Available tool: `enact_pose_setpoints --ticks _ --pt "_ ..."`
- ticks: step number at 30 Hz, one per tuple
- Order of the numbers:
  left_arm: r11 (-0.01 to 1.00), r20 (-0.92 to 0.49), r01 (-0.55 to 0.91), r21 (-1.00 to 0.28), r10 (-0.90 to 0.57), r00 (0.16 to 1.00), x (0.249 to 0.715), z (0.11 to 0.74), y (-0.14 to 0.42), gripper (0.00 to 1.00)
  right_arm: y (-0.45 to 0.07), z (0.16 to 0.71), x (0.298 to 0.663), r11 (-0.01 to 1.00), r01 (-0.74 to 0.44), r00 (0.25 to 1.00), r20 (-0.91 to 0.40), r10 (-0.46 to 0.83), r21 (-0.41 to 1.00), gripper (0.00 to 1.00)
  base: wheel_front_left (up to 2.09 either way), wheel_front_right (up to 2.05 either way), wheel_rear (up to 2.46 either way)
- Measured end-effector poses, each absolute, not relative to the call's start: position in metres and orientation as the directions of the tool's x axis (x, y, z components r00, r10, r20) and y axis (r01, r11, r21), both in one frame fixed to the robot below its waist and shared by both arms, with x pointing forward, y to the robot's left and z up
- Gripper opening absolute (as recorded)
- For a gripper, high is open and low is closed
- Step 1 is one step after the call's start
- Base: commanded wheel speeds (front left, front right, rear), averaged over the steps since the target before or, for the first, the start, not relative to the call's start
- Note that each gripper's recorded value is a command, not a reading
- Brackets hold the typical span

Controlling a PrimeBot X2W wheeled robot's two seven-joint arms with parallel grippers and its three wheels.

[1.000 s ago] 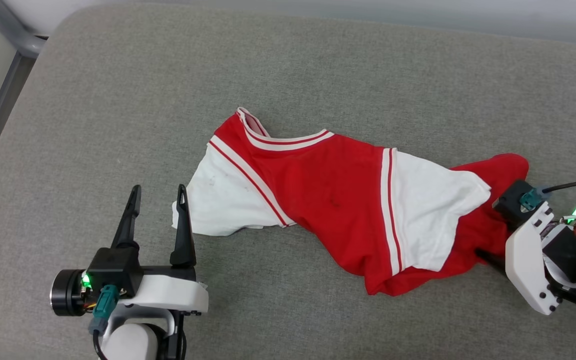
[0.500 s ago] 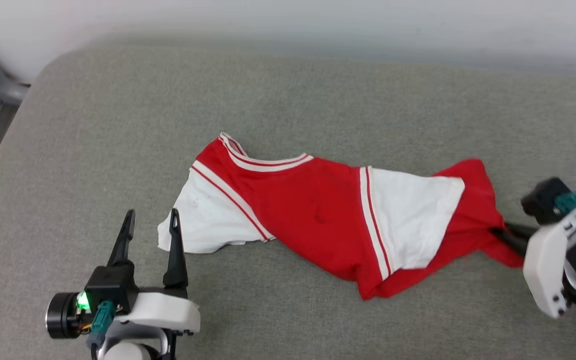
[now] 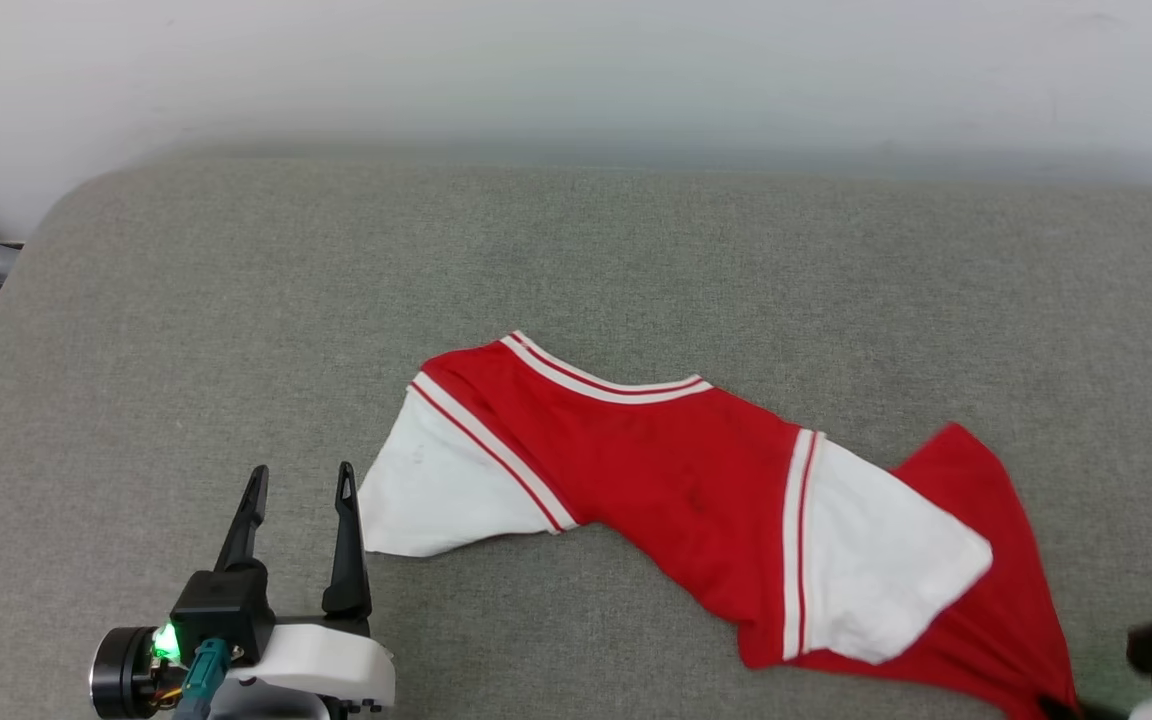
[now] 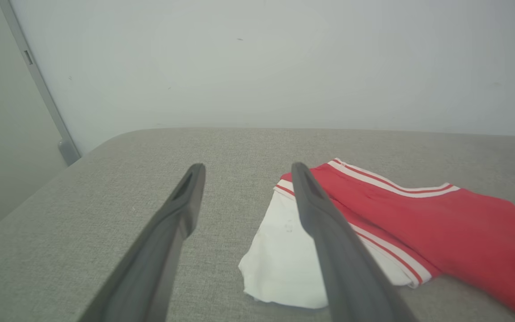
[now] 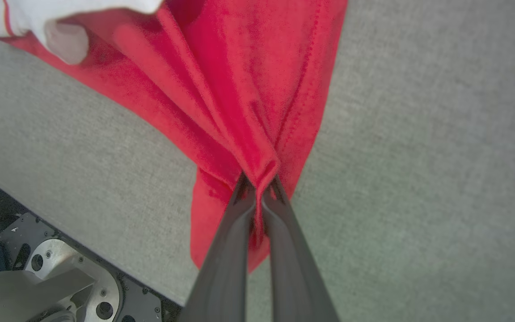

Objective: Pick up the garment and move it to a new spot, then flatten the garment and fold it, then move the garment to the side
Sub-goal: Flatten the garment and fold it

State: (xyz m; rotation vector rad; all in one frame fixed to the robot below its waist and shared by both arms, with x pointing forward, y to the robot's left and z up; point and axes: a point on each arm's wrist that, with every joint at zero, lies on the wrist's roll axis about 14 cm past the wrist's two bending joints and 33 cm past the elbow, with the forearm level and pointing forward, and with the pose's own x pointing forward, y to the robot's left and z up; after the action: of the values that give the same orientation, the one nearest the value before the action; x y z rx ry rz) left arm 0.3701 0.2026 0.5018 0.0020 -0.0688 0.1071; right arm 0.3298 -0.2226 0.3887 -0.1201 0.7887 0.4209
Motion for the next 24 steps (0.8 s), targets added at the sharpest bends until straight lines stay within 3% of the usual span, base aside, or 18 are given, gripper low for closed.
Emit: enact_pose_setpoints --ticks 3,7,8,9,17,24 --pt "0.995 0.067 -0.1 0.001 0.1 0.993 0.37 0.501 0.202 1.0 -0.229 0.368 0.302 0.929 -0.363 0.586 -0.758 0.287 0.072 0.0 0.0 0.0 0.0" --pt "0.995 0.065 -0.101 0.002 0.1 0.993 0.37 0.5 0.202 1.0 -0.23 0.359 0.289 0.947 -0.305 0.584 -0.766 0.268 0.099 0.0 0.0 0.0 0.0" --pt "0.995 0.065 -0.099 0.004 0.099 0.993 0.37 0.5 0.201 1.0 -0.229 0.361 0.289 0.95 -0.293 0.598 -0.755 0.267 0.104 0.44 0.0 0.0 0.0" --pt "0.995 0.066 -0.099 0.005 0.099 0.993 0.37 0.501 0.201 1.0 -0.227 0.364 0.291 0.952 -0.288 0.615 -0.741 0.269 0.106 1.0 0.0 0.0 0.0" --pt "0.996 0.071 -0.089 0.014 0.088 0.994 0.364 0.503 0.199 1.0 -0.23 0.424 0.327 0.963 -0.261 0.798 -0.545 0.256 0.07 1.0 0.0 0.0 0.0" --pt "0.996 0.065 -0.087 0.022 0.086 0.994 0.364 0.5 0.2 1.0 -0.221 0.499 0.37 0.953 -0.302 0.897 -0.338 0.285 0.002 1.0 0.0 0.0 0.0"
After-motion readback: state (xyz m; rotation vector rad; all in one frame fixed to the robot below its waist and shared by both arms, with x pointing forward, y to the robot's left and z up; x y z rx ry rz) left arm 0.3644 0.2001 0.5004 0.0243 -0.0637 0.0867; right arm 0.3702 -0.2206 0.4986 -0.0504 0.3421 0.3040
